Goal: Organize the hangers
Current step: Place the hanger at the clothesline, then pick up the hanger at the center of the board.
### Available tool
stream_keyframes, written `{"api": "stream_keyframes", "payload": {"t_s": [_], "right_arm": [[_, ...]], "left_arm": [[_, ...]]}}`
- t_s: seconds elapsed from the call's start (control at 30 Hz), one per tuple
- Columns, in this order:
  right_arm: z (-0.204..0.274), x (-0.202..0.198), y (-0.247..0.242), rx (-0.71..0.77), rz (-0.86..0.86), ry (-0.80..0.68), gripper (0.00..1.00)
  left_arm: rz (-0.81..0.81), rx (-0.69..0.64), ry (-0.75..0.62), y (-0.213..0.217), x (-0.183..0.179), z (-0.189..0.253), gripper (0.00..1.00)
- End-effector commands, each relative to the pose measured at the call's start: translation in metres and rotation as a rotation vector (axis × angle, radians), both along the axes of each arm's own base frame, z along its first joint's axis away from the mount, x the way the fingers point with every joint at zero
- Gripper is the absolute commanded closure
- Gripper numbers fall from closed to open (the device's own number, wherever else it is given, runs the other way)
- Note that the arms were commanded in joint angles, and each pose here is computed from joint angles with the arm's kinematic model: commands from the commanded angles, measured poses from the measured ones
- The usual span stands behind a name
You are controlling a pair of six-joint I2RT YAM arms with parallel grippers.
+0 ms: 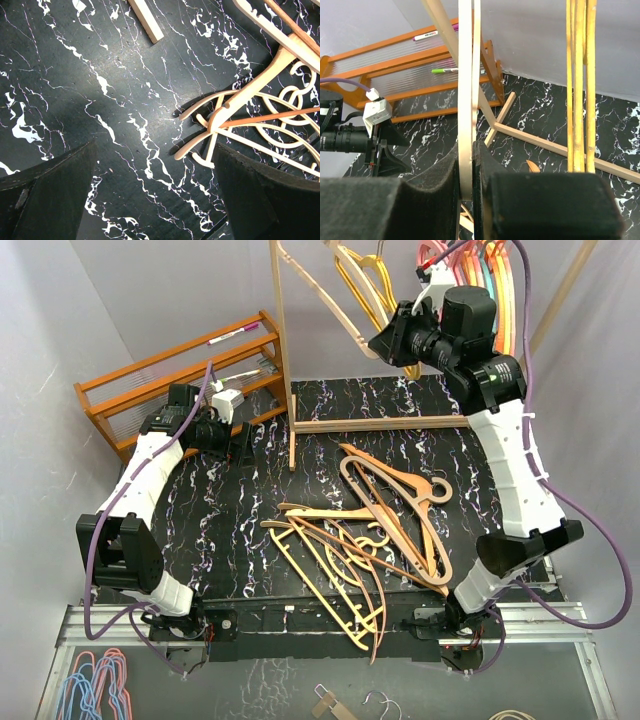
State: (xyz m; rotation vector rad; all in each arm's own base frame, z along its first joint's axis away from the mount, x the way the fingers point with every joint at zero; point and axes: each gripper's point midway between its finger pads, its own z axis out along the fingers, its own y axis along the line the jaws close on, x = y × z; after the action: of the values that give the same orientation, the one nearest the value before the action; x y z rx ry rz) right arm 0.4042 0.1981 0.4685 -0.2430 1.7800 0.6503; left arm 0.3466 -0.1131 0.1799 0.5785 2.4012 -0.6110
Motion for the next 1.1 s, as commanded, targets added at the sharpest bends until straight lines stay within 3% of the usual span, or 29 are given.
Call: {"api": "stream_keyframes", "payload": {"t_s": [0.0,0.77,0.8,0.83,0.93,1.07], "right_arm": [[0.021,-0.014,-0.002,-0.023,0.034,-0.026,0.92],[0.001,-0.026,-0.005,-0.022,0.029,0.078,0.92],[-0.004,-0.024,-0.007,-0.030,0.012,0.084,0.85],[-0.007,-0.025,-0.011,-0.037,-0.003,0.082,0.68],[-0.003,-0.035,-0.020,-0.023,-0.035,0.015,0.05],[-0.020,-0.057,-0.037,0.017,-0.097,-0.020,0.01]], "left_arm": [[-0.011,-0.006,-0.021,-0.001,-0.006,0.009,0.03],[-0.015,-0.021,-0.026,-0.003,-0.009,0.011,0.03],[-0.015,-0.021,-0.027,-0.003,-0.009,0.011,0.02],[-0.018,-0.022,-0.027,-0.003,-0.010,0.011,0.03],[-0.059,-0.031,-0.017,-0.008,-0.013,0.012,0.02],[-0.199,0.023,0.010,-0.027,-0.019,0.006,0.02]]}}
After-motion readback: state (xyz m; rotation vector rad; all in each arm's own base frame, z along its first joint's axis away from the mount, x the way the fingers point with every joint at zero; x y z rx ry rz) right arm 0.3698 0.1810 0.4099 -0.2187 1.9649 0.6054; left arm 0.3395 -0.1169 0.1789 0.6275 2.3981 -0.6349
